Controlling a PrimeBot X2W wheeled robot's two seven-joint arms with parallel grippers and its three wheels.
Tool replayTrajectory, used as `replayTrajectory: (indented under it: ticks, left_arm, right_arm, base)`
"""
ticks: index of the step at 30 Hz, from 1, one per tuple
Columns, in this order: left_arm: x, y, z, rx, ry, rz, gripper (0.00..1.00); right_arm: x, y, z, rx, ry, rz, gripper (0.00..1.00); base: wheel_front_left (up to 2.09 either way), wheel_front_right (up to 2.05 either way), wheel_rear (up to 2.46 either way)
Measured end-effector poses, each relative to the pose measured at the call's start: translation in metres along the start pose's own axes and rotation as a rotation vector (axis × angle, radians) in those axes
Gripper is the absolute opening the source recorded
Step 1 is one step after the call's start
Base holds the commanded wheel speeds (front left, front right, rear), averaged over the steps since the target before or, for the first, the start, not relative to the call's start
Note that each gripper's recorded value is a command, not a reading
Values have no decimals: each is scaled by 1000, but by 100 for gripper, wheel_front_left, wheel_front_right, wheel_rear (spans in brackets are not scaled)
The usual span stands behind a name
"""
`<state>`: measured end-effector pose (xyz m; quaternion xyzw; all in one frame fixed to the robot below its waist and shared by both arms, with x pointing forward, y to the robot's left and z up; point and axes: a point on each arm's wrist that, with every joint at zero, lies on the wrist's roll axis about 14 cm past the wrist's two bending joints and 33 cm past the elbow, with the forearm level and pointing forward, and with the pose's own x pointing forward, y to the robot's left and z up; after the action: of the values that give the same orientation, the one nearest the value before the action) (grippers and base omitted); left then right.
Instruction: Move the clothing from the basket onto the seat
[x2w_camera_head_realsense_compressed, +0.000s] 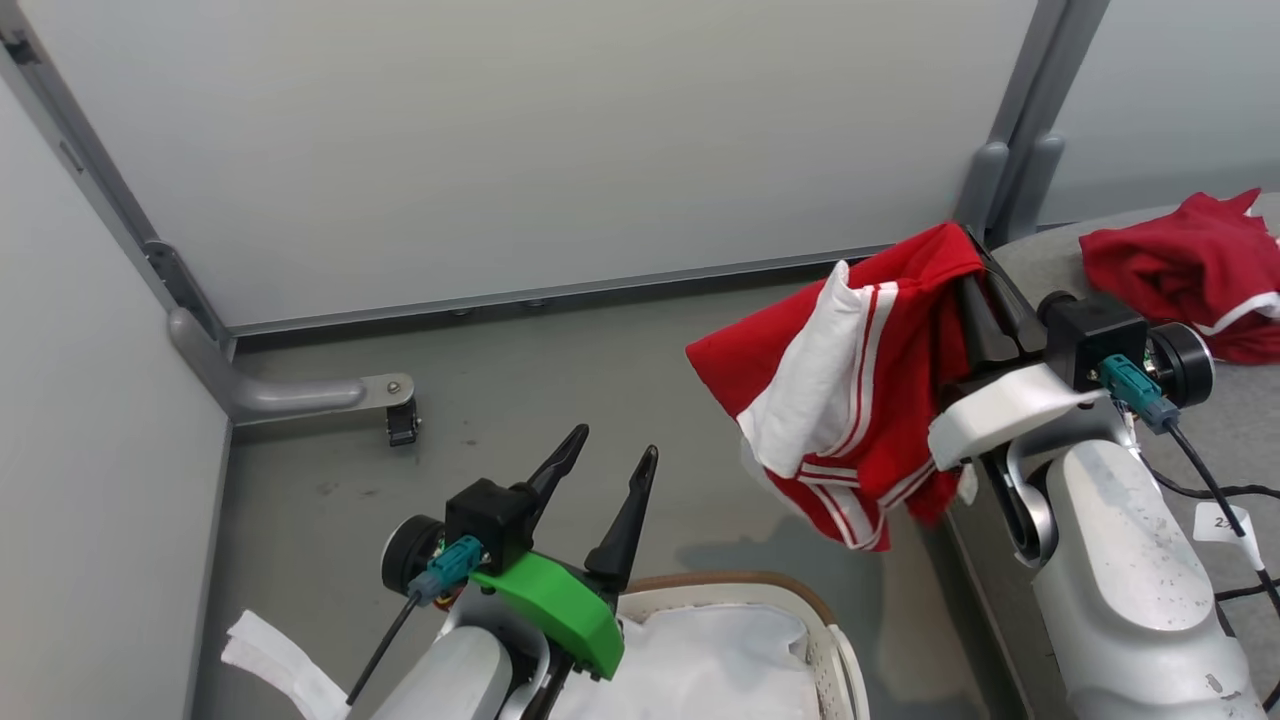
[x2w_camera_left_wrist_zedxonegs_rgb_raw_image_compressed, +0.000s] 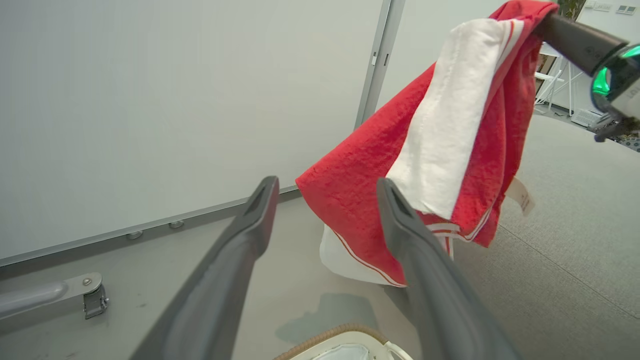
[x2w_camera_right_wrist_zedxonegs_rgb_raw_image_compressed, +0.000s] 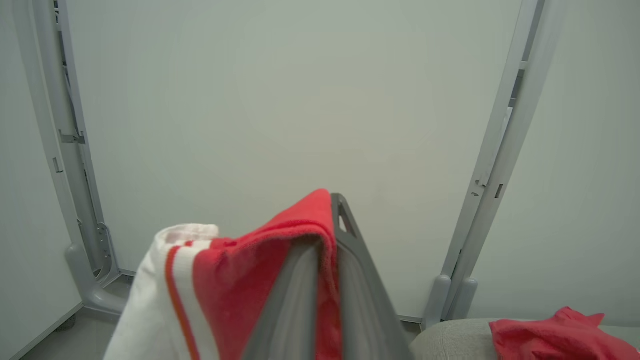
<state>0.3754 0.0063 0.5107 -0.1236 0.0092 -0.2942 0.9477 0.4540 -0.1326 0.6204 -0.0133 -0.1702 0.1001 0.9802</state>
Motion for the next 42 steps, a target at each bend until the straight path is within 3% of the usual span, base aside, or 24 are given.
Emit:
replayTrajectory:
  ticks: [7,29,36,42]
  left_arm:
    - [10,-19,-6,-26,3,-54,100]
    - [51,-121,-46,-73,104,-386,100]
    - [55,-123,-53,-91,117,-401,100]
    - [62,-113,-51,-91,98,-380,100]
  right_arm:
    - [-21,-37,3,-48,9,-94,0]
    - [-126,-149,8,-190,102,-431,0]
    - [-125,-160,7,-222,119,-456,0]
    - [-90,-186,51,-370,26,-477,0]
  base:
    - [0,0,0]
    - [0,0,0]
    - [0,0,0]
    - [0,0,0]
